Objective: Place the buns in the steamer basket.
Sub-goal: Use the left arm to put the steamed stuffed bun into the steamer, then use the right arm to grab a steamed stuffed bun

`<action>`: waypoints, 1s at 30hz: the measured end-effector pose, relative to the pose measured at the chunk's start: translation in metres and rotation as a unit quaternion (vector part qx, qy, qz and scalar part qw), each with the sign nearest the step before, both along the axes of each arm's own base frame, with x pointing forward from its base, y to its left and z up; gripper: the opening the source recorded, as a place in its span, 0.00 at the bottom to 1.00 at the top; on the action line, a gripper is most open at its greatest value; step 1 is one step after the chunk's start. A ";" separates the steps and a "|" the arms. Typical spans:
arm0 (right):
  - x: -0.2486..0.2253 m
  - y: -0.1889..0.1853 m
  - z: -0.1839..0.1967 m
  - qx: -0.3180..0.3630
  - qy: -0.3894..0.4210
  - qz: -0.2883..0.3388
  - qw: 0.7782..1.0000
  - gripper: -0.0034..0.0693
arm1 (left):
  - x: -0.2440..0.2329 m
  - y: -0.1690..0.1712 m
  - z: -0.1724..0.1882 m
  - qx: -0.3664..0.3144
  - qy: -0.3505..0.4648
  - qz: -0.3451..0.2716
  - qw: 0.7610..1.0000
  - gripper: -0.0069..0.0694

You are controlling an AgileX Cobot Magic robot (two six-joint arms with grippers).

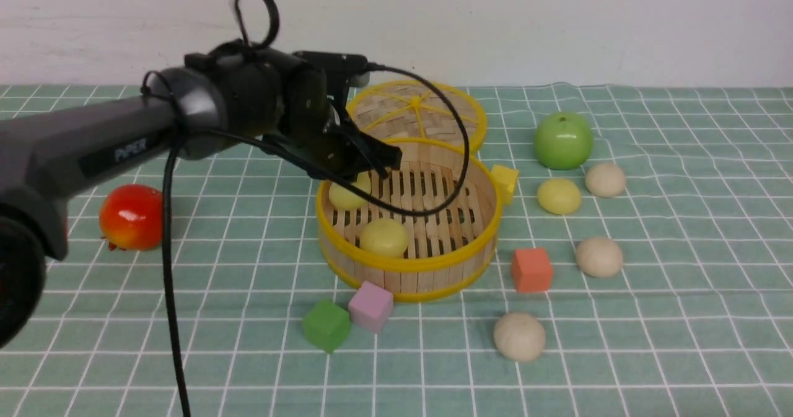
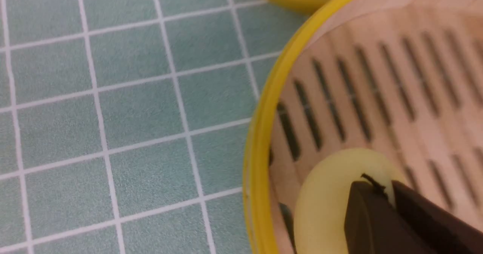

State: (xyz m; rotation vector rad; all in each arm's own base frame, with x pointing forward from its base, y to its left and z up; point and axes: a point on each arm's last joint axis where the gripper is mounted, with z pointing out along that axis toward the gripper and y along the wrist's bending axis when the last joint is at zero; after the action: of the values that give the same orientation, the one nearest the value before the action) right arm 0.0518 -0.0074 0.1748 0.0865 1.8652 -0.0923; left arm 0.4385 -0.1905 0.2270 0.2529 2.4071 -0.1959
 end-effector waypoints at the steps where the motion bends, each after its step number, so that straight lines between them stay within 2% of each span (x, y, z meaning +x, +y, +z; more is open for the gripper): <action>1: 0.000 0.000 0.000 0.000 0.000 0.000 1.000 0.38 | 0.001 0.000 -0.005 0.002 0.001 -0.001 1.000 0.09; 5: 0.000 0.000 0.000 0.000 0.000 0.000 1.000 0.38 | 0.006 -0.002 -0.020 0.001 0.005 0.003 1.000 0.11; 8: 0.000 0.000 0.000 0.000 0.000 0.000 1.000 0.38 | 0.007 -0.003 -0.021 -0.007 0.001 0.009 1.000 0.17; 10: 0.000 0.000 0.000 0.000 0.000 0.000 1.000 0.38 | 0.007 -0.003 -0.021 -0.008 0.001 0.010 1.000 0.22; 12: 0.000 0.000 0.000 0.000 0.000 0.000 1.000 0.38 | 0.006 -0.002 -0.018 -0.005 0.003 0.011 1.000 0.38; 14: 0.000 0.000 0.000 0.000 0.000 0.000 1.000 0.38 | 0.004 -0.001 -0.014 -0.005 0.002 0.011 1.000 0.43; 16: 0.000 0.000 0.000 0.000 0.000 0.000 1.000 0.38 | -0.002 0.002 0.006 -0.002 -0.001 0.013 1.000 0.54; 18: 0.000 0.000 0.000 0.000 0.000 0.000 1.000 0.38 | -0.012 0.008 0.034 -0.002 -0.014 0.012 1.000 0.58; 19: 0.000 0.000 0.000 0.000 0.000 0.000 1.000 0.38 | -0.013 0.008 0.038 -0.002 -0.015 0.012 1.000 0.59; 21: 0.000 0.000 0.000 0.000 0.000 0.000 1.000 0.38 | -0.033 0.018 0.083 -0.007 -0.040 0.012 0.999 0.59; 24: 0.000 0.000 0.000 0.000 0.000 0.000 1.000 0.38 | -0.071 0.037 0.146 -0.015 -0.071 0.016 0.997 0.54; 26: 0.000 0.000 0.000 0.000 0.000 0.000 1.000 0.38 | -0.098 0.049 0.179 -0.021 -0.085 0.021 0.996 0.47; 27: 0.000 0.000 0.000 0.000 0.000 0.000 1.000 0.38 | -0.101 0.051 0.182 -0.021 -0.086 0.021 0.996 0.47; 28: 0.000 0.000 0.000 0.000 0.000 0.000 1.000 0.38 | -0.130 0.065 0.210 -0.028 -0.100 0.027 0.994 0.38; 29: 0.000 0.000 0.000 0.000 0.000 0.000 1.000 0.38 | -0.130 0.065 0.209 -0.028 -0.099 0.027 0.994 0.38; 30: 0.000 0.000 0.000 0.000 0.000 0.000 1.000 0.38 | -0.161 0.079 0.230 -0.035 -0.112 0.031 0.993 0.29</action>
State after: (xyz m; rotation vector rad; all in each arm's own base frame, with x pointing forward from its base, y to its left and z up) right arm 0.0518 -0.0074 0.1748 0.0865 1.8652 -0.0923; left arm 0.2778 -0.1117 0.4570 0.1594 2.1777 -0.2119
